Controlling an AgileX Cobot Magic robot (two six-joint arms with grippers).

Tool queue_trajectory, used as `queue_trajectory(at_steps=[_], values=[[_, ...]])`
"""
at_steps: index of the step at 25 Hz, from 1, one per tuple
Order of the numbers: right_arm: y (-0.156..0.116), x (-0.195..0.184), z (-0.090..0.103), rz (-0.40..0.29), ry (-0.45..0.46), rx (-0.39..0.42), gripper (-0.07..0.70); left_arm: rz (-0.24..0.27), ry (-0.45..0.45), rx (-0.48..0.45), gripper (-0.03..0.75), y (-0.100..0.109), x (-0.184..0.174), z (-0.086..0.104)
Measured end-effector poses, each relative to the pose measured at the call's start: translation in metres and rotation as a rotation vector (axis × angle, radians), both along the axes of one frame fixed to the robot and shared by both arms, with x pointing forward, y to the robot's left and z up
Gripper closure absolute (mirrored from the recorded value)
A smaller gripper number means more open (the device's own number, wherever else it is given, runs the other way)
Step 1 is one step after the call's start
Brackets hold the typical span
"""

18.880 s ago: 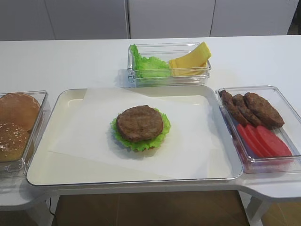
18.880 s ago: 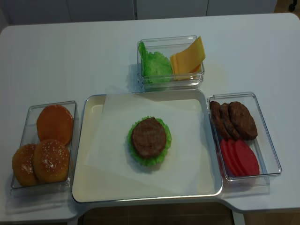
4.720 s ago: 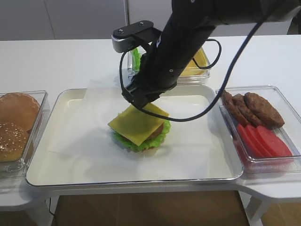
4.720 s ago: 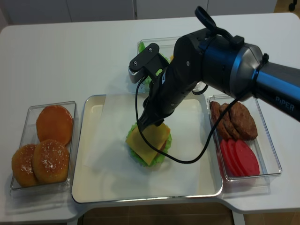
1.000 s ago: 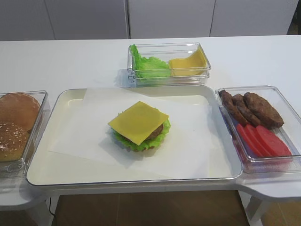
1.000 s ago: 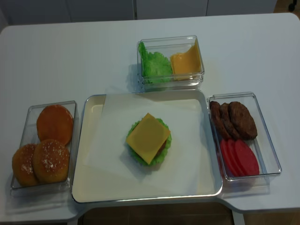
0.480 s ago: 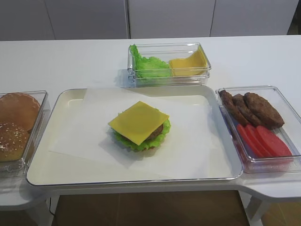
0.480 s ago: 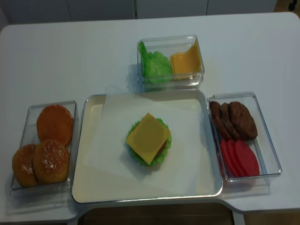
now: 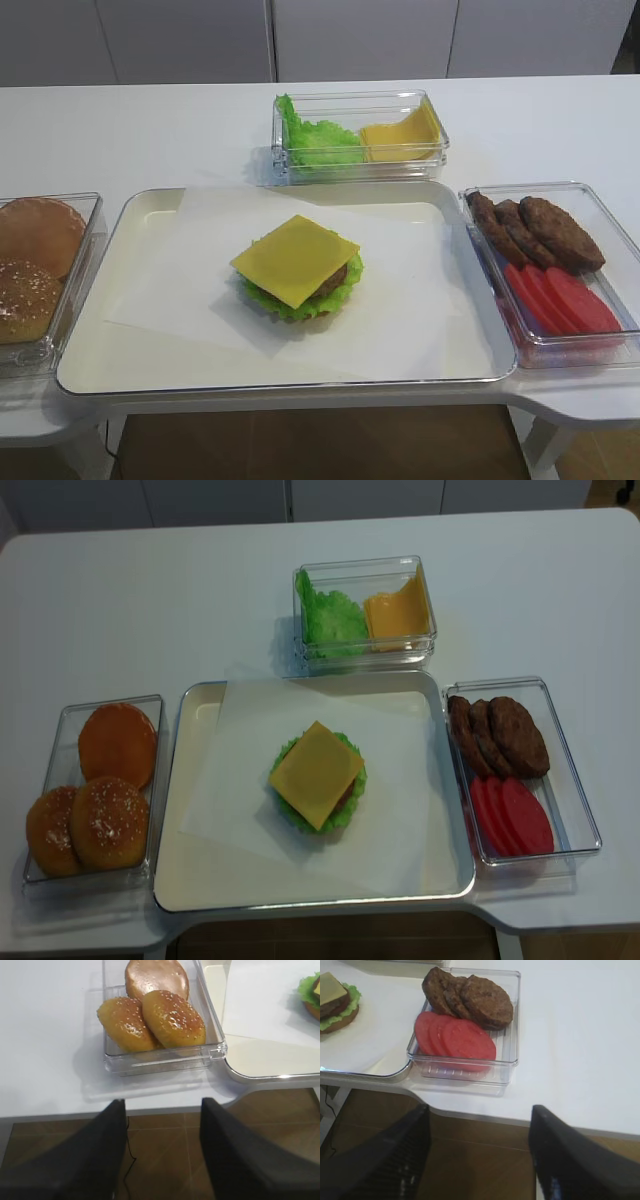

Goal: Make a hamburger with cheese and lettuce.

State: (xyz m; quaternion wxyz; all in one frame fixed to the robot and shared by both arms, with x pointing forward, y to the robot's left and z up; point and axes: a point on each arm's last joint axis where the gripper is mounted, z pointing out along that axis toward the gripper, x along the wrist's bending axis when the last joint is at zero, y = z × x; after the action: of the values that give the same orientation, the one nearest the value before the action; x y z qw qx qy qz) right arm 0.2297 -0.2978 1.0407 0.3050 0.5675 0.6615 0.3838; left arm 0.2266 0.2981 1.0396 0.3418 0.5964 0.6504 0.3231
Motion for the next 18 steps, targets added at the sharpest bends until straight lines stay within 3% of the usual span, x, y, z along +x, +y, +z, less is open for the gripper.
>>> queue_trajectory(at_steps=[18], values=[[0.0013,-0.0002,0.0001,0.002,0.001,0.013,0.164,0.0,0.0,0.0,0.358,0.0,0.0,0.0]])
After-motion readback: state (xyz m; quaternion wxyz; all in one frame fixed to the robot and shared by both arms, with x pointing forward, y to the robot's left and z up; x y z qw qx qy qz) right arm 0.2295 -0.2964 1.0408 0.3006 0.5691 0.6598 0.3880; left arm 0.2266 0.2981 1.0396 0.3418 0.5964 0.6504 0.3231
